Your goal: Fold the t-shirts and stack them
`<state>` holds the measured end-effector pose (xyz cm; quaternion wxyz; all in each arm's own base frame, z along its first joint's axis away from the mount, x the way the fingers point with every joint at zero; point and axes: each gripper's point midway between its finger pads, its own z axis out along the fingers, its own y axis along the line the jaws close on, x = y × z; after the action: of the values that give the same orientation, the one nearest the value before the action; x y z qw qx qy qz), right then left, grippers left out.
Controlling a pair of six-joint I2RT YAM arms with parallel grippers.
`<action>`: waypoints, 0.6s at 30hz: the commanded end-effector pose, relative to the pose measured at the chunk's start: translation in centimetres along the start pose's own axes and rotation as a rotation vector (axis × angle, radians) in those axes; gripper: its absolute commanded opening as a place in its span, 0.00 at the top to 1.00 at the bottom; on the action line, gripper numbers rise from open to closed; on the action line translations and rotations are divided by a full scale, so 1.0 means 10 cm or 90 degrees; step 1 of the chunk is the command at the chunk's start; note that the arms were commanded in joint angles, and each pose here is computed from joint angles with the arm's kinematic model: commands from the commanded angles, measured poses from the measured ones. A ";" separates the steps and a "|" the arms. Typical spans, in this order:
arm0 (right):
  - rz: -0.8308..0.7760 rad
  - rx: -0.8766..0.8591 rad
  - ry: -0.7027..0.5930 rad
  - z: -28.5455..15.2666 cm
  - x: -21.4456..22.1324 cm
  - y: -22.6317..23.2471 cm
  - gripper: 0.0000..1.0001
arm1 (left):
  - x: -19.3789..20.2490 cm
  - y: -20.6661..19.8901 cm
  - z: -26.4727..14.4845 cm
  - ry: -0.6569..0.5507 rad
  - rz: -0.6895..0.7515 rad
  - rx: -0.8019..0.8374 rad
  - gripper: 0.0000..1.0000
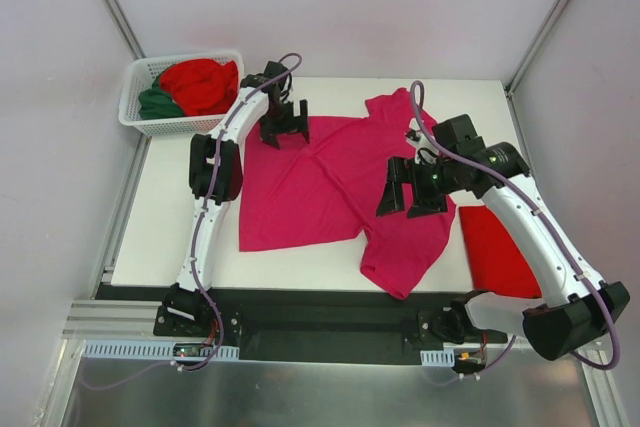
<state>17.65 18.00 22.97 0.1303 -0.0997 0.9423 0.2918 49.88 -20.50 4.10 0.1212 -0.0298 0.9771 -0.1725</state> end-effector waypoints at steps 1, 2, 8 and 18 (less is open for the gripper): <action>0.000 0.002 -0.018 -0.09 0.06 0.00 0.04 | 0.02 0.19 0.06 0.010 -0.004 -0.035 0.01; 0.003 0.004 -0.017 -0.09 0.07 -0.02 0.04 | 0.01 0.20 0.08 0.010 -0.007 -0.038 0.01; 0.009 0.012 -0.015 -0.14 0.11 -0.06 0.04 | 0.03 0.37 0.21 0.017 -0.012 -0.071 0.01; 0.016 0.021 -0.004 -0.18 0.18 -0.12 0.04 | -0.01 0.79 0.16 0.006 -0.017 -0.177 0.01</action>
<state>16.88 16.46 23.03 0.1338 -0.0816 0.9464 0.2823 50.67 -18.31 3.20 0.1341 -0.0432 0.9826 -0.1208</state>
